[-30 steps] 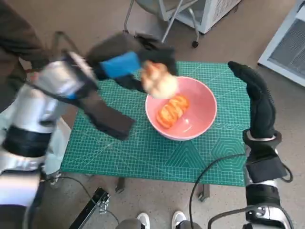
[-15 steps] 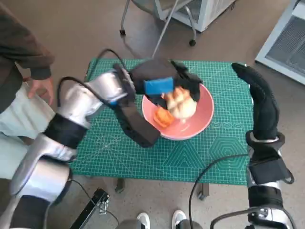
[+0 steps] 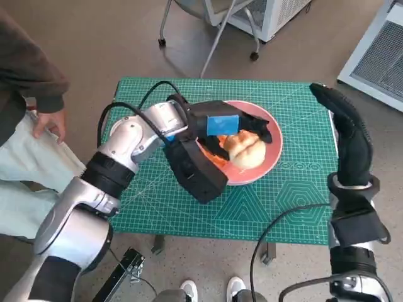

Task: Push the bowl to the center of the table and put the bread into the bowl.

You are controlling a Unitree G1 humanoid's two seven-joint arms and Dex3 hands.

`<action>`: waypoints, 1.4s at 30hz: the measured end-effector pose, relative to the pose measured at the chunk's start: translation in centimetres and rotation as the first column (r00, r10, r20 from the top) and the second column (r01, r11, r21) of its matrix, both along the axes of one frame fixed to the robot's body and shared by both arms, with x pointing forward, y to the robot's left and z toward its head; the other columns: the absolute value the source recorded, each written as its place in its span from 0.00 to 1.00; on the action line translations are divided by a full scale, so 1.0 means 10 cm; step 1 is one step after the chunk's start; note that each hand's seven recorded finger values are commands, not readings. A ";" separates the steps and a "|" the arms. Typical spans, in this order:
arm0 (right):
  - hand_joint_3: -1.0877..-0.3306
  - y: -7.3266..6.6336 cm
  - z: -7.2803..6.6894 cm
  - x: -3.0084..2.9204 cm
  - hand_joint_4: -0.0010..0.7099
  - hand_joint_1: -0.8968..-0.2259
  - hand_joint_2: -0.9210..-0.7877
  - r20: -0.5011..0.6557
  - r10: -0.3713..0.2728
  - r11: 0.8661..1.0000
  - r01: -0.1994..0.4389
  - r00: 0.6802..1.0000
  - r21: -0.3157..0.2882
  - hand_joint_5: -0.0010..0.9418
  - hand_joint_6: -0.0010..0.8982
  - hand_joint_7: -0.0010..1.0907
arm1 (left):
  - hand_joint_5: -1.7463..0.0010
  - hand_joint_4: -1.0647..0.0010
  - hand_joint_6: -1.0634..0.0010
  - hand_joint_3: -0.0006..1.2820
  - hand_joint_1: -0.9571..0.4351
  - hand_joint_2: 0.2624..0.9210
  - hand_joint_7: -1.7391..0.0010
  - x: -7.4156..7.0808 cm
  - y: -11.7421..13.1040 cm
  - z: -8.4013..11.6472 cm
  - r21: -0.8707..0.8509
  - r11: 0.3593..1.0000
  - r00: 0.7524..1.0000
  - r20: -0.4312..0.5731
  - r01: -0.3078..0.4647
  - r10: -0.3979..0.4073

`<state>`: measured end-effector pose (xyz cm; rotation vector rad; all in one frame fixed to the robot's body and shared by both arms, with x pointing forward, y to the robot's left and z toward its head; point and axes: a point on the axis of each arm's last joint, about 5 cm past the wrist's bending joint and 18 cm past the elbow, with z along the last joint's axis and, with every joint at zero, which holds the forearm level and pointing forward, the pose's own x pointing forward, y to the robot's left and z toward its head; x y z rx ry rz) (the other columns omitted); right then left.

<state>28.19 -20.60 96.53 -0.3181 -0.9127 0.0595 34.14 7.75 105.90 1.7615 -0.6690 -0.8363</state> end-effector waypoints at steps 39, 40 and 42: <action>0.49 0.04 0.28 0.096 0.50 0.45 0.00 0.050 0.034 0.999 -0.035 0.998 0.008 0.01 0.09 0.70 | 0.71 0.66 0.65 0.00 0.71 0.97 0.54 -0.29 0.98 0.01 -0.864 0.503 1.000 0.002 0.004 -0.004; 0.49 0.04 0.30 0.100 0.50 0.45 0.00 0.052 0.038 0.999 -0.039 0.998 0.011 0.01 0.09 0.70 | 0.70 0.68 0.66 0.00 0.71 0.97 0.54 -0.31 0.99 -0.01 -0.879 0.477 1.000 0.004 0.004 -0.001; 0.49 0.04 0.33 0.111 0.50 0.44 0.00 0.057 0.047 0.999 -0.049 0.997 0.023 0.01 0.09 0.70 | 0.65 0.73 0.69 0.00 0.71 0.97 0.51 -0.36 0.99 -0.07 -0.907 0.420 1.000 0.008 0.007 0.001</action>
